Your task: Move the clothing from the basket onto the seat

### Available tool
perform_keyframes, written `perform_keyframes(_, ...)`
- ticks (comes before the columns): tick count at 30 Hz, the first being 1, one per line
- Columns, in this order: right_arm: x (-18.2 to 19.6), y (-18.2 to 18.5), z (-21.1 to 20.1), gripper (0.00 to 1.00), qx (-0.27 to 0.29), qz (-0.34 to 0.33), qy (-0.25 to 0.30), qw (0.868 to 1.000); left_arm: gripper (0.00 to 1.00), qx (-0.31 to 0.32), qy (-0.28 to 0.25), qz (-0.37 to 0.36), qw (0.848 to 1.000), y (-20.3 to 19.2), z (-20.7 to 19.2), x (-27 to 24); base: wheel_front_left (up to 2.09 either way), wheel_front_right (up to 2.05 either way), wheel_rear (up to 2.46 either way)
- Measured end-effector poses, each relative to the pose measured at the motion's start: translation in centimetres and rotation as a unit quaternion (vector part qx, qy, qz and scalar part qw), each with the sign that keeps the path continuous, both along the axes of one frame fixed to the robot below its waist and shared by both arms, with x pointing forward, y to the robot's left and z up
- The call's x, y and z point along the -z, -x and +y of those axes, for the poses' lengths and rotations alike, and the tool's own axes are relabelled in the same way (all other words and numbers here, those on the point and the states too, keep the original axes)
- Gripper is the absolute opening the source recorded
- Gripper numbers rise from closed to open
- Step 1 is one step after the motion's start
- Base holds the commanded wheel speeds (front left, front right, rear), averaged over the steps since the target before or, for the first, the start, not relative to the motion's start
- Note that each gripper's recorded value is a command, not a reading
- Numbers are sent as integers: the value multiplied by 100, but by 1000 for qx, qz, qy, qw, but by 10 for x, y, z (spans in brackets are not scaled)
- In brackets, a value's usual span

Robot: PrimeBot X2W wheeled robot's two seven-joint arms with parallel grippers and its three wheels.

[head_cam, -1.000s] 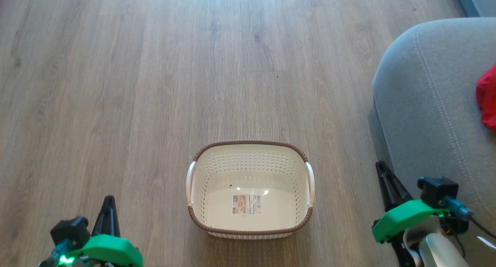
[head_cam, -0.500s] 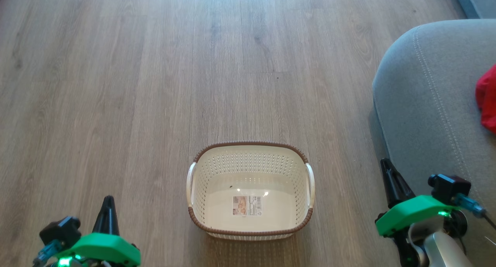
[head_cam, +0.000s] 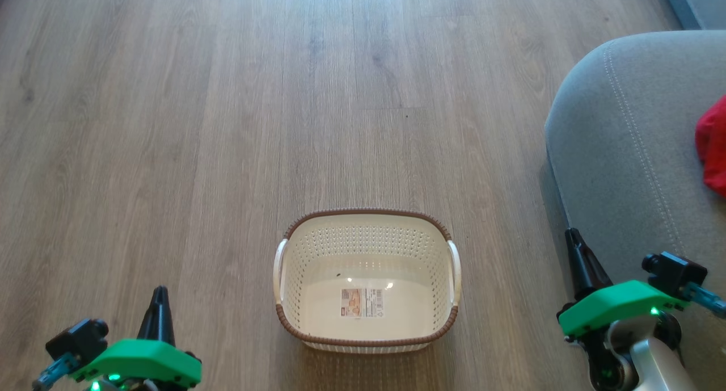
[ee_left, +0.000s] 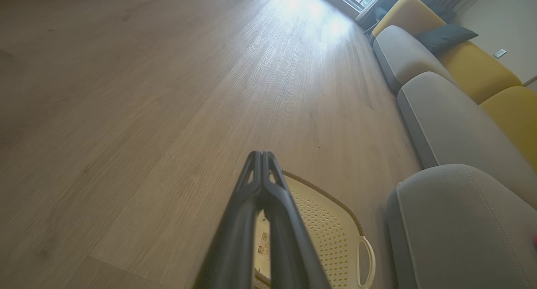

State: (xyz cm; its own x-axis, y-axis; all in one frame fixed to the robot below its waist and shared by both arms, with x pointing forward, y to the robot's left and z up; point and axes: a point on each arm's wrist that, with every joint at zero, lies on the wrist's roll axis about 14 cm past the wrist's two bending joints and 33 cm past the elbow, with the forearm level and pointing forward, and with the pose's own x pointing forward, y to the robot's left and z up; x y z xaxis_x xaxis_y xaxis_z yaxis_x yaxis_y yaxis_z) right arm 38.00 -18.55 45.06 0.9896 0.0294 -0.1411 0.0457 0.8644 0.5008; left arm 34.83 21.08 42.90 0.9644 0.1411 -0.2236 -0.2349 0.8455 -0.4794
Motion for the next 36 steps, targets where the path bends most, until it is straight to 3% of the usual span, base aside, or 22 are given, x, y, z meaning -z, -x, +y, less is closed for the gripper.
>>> perform_keyframes(20, -7, -2, -8, 0, 33, 2, -113, 993, 0, -17, 118, -11, 993, -6, -3, -5, 0, 0, 0)
perform_keyframes(36, -13, -3, -13, 0, 52, -2, -202, 978, 0, -23, 208, -18, 978, -8, -7, -8, 0, 0, 0)
